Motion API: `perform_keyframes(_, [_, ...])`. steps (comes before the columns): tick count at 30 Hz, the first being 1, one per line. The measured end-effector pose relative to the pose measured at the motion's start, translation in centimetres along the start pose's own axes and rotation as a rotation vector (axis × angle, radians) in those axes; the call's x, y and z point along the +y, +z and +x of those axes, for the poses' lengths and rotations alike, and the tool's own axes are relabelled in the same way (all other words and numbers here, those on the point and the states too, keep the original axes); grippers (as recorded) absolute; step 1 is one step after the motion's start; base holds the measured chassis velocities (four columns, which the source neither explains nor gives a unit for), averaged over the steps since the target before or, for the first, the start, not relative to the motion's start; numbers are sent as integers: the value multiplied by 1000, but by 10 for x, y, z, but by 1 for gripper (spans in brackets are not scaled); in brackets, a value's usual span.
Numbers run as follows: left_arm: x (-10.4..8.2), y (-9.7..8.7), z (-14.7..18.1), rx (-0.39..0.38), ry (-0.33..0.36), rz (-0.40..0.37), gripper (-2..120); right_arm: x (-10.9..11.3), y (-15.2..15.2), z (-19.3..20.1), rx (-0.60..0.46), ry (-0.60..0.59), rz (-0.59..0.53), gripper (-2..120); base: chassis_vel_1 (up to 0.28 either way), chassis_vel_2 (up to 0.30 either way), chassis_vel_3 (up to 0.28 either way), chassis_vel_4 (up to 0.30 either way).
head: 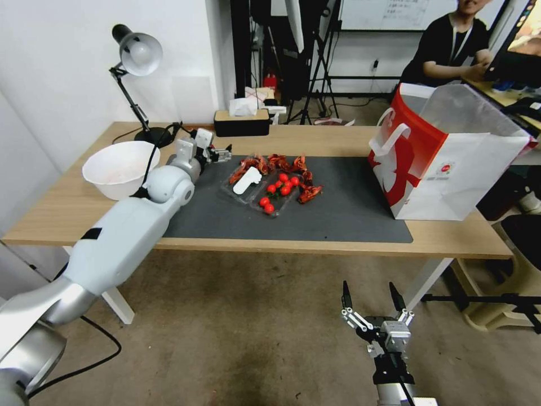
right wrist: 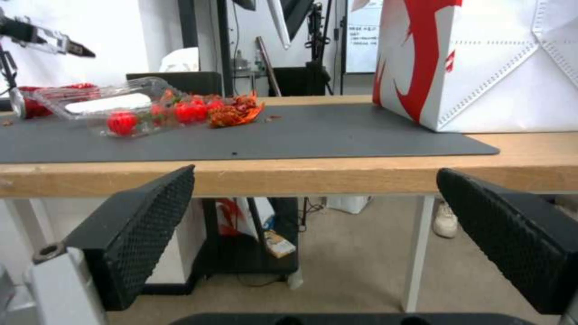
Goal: Pick up the trash from the table and place it into the takeout bag.
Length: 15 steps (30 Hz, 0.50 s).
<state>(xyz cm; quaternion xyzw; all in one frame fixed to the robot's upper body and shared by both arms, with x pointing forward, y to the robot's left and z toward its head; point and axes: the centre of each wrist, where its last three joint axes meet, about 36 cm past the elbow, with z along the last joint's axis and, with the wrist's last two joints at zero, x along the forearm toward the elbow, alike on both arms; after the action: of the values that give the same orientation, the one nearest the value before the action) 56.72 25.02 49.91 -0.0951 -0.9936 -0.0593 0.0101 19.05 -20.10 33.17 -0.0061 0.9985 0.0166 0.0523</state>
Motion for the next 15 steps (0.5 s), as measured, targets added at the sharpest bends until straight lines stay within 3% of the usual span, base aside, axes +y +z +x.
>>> perform_keyframes(7, [7, -17, -40, 90, 38, -65, 100, -2, 1, 2, -3, 3, 4, 100, 0, 0, 0, 0])
perform_keyframes(15, [23, -16, -73, 225, 49, -143, 100, -3, 4, 3, -2, 7, 5, 100, 0, 0, 0, 0])
